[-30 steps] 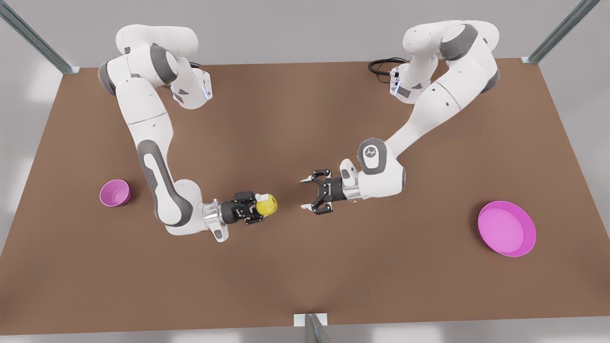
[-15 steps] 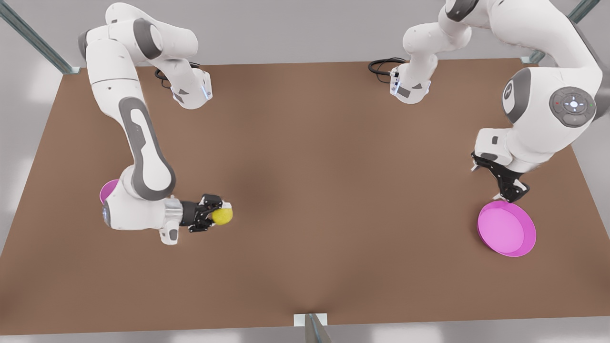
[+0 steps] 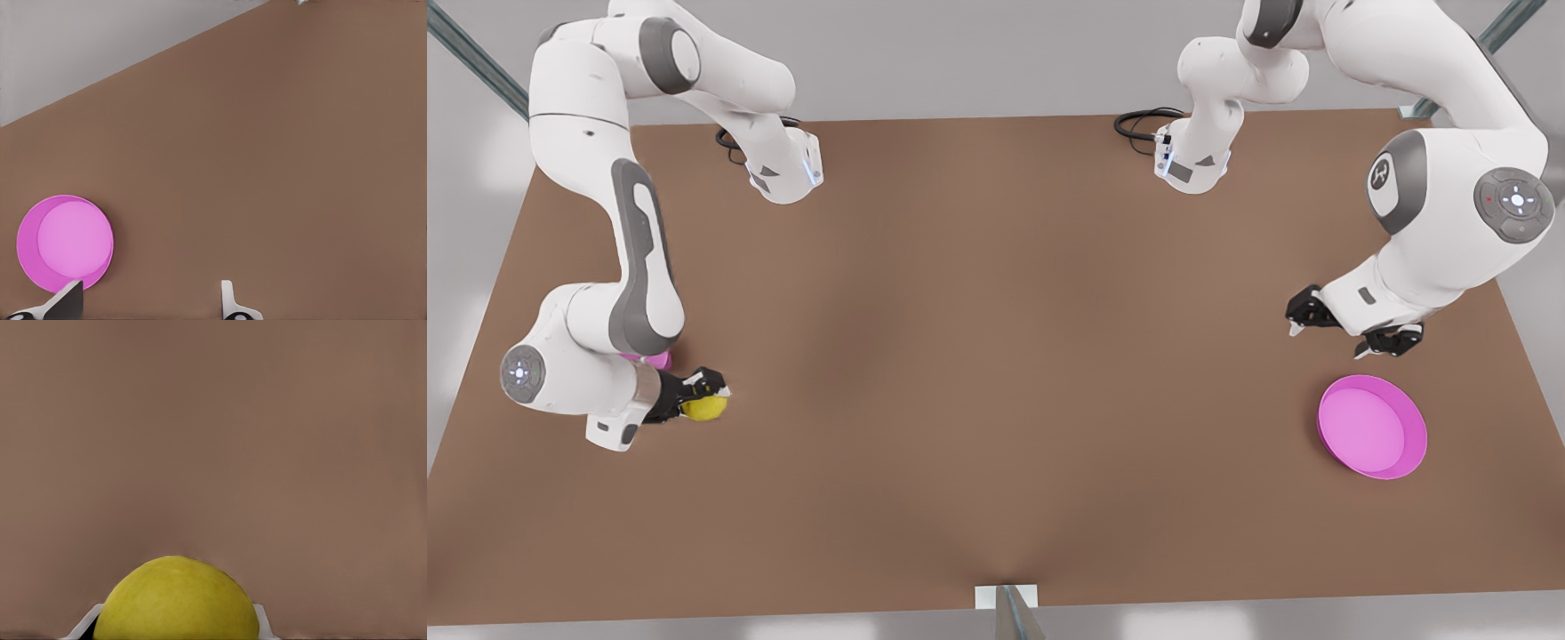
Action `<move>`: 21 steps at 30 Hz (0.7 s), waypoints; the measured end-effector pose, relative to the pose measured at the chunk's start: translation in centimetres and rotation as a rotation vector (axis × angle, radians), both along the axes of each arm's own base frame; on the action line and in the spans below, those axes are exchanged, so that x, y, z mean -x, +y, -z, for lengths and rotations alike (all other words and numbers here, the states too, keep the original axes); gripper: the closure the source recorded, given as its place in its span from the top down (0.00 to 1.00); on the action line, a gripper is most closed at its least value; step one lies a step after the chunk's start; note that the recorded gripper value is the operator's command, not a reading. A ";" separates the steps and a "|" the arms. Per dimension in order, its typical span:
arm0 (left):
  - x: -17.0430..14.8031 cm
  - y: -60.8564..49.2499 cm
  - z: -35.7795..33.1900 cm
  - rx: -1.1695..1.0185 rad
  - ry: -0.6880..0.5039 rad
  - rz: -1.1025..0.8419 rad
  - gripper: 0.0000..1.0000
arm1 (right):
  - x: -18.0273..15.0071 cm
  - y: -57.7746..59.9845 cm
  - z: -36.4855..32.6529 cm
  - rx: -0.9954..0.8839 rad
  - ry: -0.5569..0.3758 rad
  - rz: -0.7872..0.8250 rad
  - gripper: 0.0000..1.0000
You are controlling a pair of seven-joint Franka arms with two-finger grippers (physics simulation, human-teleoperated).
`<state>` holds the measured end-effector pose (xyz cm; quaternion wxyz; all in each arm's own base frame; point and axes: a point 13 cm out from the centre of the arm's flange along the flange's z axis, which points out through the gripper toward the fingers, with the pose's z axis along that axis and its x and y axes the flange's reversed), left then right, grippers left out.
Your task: Use the left arm to pick up the apple from the plate, transfer it to the gripper of the right arm, and then use the right arm to place it into the bowl
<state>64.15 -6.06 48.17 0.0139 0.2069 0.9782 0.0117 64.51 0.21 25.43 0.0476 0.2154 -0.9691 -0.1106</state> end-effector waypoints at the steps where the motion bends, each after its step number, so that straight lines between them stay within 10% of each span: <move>1: 0.0 -0.1 0.0 0.002 -0.001 -0.028 1.00 | 0.1 -1.1 0.4 0.019 0.008 0.012 0.61; 21: -0.2 -2.2 1.0 0.014 0.003 -0.343 1.00 | 10.0 -16.9 5.8 0.113 0.142 0.168 0.61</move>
